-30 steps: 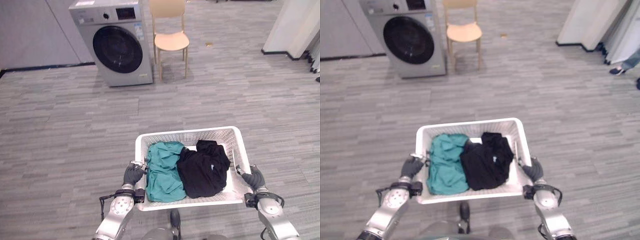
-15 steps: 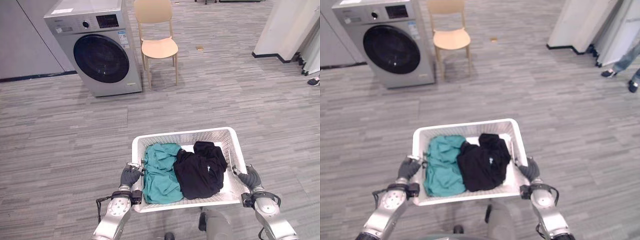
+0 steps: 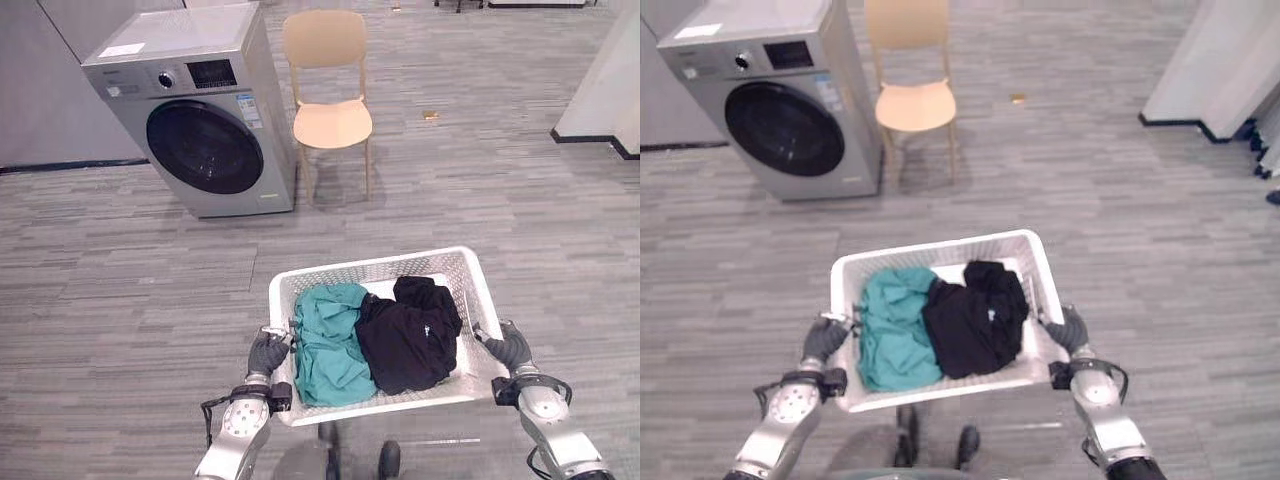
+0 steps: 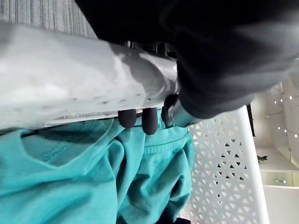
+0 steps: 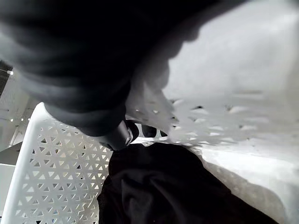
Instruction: Grab the laundry basket,head to the washer,open it,put in the laundry and shut it.
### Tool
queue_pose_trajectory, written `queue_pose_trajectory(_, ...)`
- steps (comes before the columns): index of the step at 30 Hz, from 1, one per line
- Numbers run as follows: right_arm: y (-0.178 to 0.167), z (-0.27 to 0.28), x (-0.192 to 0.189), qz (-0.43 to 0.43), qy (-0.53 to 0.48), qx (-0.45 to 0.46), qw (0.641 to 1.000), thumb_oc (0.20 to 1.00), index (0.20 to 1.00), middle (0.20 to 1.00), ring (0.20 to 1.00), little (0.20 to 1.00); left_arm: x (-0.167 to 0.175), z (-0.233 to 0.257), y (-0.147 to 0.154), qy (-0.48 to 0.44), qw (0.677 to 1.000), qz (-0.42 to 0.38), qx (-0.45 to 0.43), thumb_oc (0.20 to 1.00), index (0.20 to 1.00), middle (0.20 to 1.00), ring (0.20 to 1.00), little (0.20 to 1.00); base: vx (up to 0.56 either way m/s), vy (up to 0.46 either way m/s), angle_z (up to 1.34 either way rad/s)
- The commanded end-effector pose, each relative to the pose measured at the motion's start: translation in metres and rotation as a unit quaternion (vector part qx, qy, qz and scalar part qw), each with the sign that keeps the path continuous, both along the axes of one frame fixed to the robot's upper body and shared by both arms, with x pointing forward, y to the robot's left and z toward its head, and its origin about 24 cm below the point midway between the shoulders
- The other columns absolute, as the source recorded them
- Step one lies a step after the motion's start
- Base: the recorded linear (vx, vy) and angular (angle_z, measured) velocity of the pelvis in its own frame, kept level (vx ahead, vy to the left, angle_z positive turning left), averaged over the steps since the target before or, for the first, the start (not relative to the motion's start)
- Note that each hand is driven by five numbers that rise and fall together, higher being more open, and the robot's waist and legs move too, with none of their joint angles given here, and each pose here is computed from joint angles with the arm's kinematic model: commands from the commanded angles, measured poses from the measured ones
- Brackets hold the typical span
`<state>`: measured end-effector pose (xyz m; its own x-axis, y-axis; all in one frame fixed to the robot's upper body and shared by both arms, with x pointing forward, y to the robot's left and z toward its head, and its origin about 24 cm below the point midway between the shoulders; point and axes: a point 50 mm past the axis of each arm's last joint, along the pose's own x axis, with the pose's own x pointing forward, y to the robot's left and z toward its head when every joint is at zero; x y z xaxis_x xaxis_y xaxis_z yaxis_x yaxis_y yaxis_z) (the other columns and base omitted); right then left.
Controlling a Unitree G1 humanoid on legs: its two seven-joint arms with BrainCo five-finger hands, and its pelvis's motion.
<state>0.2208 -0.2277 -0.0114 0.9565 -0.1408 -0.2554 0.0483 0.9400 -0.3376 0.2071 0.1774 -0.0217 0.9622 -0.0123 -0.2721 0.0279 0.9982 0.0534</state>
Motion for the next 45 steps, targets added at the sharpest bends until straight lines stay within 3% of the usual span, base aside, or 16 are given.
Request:
queue_pose_trajectory(1, 0.027, 0.047, 0.020, 0.064, -0.141, 0.088, 0.984, 0.200, 0.200, 0.200, 0.200, 0.200, 0.018, 0.035, -0.013, -0.095, 0.994, -0.045, -0.026, 0.200, 0.200, 0.200, 0.200, 0.200, 0.39, 0.046, -0.39)
queue_pose_trajectory(17, 0.051, 0.044, 0.024, 0.093, -0.136, 0.120, 0.979, 0.200, 0.200, 0.200, 0.200, 0.200, 0.017, 0.041, 0.004, -0.103, 0.993, -0.049, 0.005, 0.200, 0.200, 0.200, 0.200, 0.200, 0.40, 0.195, -0.09)
queue_pose_trajectory(32, 0.024, 0.037, 0.010, 0.057, -0.119, 0.104, 0.986, 0.200, 0.200, 0.200, 0.200, 0.200, 0.022, 0.038, -0.012, -0.101, 0.993, -0.062, -0.014, 0.200, 0.200, 0.200, 0.200, 0.200, 0.48, -0.100, 0.65)
queue_pose_trajectory(45, 0.034, 0.031, 0.017, 0.067, -0.107, 0.090, 0.988, 0.200, 0.200, 0.200, 0.200, 0.200, 0.021, 0.033, -0.002, -0.086, 0.995, -0.057, 0.009, 0.200, 0.200, 0.200, 0.200, 0.200, 0.28, 0.079, -0.61)
